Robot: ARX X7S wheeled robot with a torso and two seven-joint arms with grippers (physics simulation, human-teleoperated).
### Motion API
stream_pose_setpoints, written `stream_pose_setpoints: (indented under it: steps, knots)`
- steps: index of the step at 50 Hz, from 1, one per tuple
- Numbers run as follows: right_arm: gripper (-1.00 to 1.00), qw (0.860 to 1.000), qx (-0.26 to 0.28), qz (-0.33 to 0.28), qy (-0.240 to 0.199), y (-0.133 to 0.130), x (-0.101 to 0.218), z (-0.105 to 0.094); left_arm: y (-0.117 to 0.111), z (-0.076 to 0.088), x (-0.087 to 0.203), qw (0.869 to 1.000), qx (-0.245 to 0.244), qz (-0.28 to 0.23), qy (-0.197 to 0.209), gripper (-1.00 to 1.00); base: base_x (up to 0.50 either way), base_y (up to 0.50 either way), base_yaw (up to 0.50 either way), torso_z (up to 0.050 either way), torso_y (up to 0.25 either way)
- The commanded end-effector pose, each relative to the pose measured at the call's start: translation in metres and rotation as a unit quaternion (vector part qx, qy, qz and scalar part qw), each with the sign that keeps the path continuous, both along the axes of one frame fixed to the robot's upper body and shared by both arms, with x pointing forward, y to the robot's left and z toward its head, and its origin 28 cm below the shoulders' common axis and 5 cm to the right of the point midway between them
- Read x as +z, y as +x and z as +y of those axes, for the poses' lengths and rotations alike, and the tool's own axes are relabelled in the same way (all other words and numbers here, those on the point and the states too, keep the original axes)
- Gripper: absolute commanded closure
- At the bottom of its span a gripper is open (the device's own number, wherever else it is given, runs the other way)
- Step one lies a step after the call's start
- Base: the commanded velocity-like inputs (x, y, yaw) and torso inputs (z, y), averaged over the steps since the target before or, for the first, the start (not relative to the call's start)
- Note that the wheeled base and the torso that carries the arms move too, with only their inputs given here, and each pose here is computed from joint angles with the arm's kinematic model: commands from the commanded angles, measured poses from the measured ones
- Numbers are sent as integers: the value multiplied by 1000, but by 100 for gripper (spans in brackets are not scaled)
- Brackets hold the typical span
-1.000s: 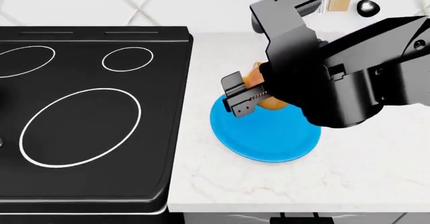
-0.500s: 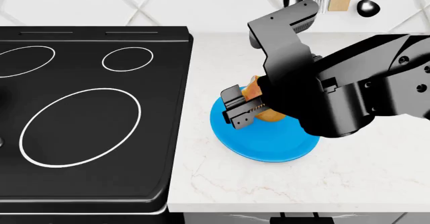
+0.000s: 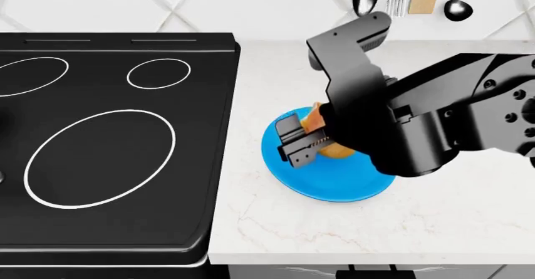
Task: Pick the chicken breast from the pan and place it on the plate.
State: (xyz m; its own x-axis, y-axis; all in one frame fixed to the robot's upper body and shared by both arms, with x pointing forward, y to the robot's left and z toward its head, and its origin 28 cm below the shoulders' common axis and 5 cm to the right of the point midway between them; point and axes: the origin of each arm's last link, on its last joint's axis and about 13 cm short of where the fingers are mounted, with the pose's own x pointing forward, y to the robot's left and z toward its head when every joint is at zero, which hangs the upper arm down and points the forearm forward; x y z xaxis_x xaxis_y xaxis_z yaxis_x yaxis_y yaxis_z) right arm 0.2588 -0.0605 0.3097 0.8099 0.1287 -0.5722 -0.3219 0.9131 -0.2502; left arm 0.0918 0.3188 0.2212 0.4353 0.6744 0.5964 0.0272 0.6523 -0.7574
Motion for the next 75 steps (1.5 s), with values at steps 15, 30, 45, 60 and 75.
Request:
stream_pose_setpoints:
  steps: [15,30,45,60,75]
  knots:
    - [-100,1000,4,0,-5,3,-3,-2,0,0,0,1000,0,0,0,-100,0,0,0,0,0]
    - [-100,999,-2,-34,6,2,9,-2,-1,-1,1,1000,0,-1,1,-100,0,0,0,0,0]
    - [-100,995,9,-96,13,-12,37,-2,-1,0,1,1000,0,-2,2,-100,0,0,0,0,0]
    - [-100,981,55,-181,34,-36,55,-4,-1,-1,2,1000,-1,-2,4,-100,0,0,0,0,0]
    - [-100,943,56,-326,39,-59,41,-2,-2,-2,3,1000,0,-2,5,-100,0,0,0,0,0]
